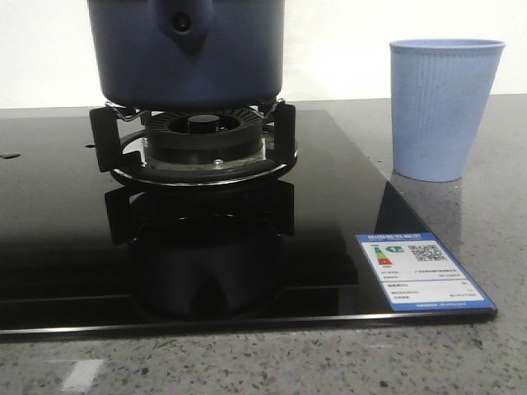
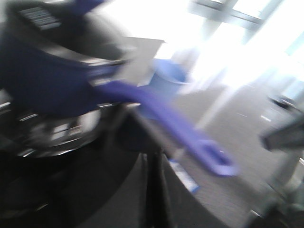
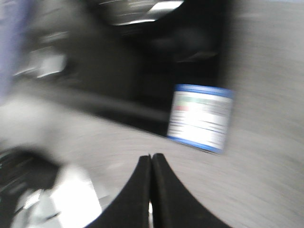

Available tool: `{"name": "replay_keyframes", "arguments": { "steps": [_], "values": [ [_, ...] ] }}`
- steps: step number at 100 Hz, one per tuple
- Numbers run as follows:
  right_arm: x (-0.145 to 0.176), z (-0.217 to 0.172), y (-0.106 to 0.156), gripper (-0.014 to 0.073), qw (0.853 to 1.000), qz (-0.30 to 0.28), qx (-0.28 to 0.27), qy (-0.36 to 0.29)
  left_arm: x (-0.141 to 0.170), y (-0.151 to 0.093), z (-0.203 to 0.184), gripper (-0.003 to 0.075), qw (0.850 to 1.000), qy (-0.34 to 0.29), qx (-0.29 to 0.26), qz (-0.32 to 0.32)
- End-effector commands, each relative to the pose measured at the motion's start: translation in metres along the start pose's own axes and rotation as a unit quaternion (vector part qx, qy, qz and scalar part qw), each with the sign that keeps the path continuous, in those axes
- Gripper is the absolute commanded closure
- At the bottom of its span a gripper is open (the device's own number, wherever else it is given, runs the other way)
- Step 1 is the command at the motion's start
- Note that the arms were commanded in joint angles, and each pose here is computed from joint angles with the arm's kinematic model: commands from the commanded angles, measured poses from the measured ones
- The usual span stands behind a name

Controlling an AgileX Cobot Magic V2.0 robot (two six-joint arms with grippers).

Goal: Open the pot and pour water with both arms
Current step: 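Reach the left gripper to the blue lid knob and grasp it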

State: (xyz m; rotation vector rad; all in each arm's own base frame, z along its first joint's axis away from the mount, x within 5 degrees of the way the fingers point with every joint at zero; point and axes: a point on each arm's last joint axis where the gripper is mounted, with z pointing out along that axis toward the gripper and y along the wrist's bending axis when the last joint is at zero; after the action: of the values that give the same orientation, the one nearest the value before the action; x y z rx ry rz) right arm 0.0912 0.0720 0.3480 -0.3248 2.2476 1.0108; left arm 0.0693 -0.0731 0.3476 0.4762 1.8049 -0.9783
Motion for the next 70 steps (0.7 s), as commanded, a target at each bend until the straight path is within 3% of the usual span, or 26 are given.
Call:
{"name": "replay_keyframes", "arguments": {
  "steps": [1, 11, 25, 32, 38, 47, 54, 62, 70],
  "values": [
    [-0.023, -0.008, 0.024, 0.0669, 0.988, -0.093, -0.093, -0.075, -0.026, -0.022, -0.001, 0.0738, 0.993, -0.029, 0.1, 0.055],
    [-0.036, -0.015, 0.034, 0.0669, 0.966, -0.189, -0.104, -0.144, -0.04, -0.028, 0.0, 0.0739, 0.986, -0.037, 0.119, 0.111],
    [-0.047, -0.024, 0.04, 0.0668, 0.922, -0.331, -0.062, -0.193, -0.059, -0.025, 0.004, 0.0729, 0.977, -0.059, 0.099, 0.181],
    [-0.05, -0.026, 0.041, 0.0662, 0.908, -0.362, -0.044, -0.206, -0.064, -0.022, 0.01, 0.0652, 0.968, -0.054, 0.098, 0.224],
    [-0.053, -0.027, 0.04, 0.0622, 0.905, -0.367, -0.029, -0.215, -0.066, -0.018, 0.017, 0.0512, 0.964, -0.043, 0.091, 0.248],
    [-0.054, -0.028, 0.039, 0.0463, 0.903, -0.366, -0.017, -0.224, -0.072, -0.005, 0.03, 0.0269, 0.963, -0.037, 0.051, 0.262],
    [-0.055, -0.028, 0.037, 0.0272, 0.902, -0.369, -0.01, -0.222, -0.078, 0.006, 0.04, 0.0162, 0.966, -0.051, 0.01, 0.252],
    [-0.054, -0.028, 0.037, 0.006, 0.902, -0.372, -0.007, -0.22, -0.081, 0.016, 0.051, 0.0147, 0.968, -0.059, -0.025, 0.244],
    [-0.053, -0.028, 0.038, -0.0035, 0.902, -0.374, -0.01, -0.216, -0.083, 0.024, 0.065, 0.0166, 0.962, -0.043, -0.047, 0.267]
  ]
}}
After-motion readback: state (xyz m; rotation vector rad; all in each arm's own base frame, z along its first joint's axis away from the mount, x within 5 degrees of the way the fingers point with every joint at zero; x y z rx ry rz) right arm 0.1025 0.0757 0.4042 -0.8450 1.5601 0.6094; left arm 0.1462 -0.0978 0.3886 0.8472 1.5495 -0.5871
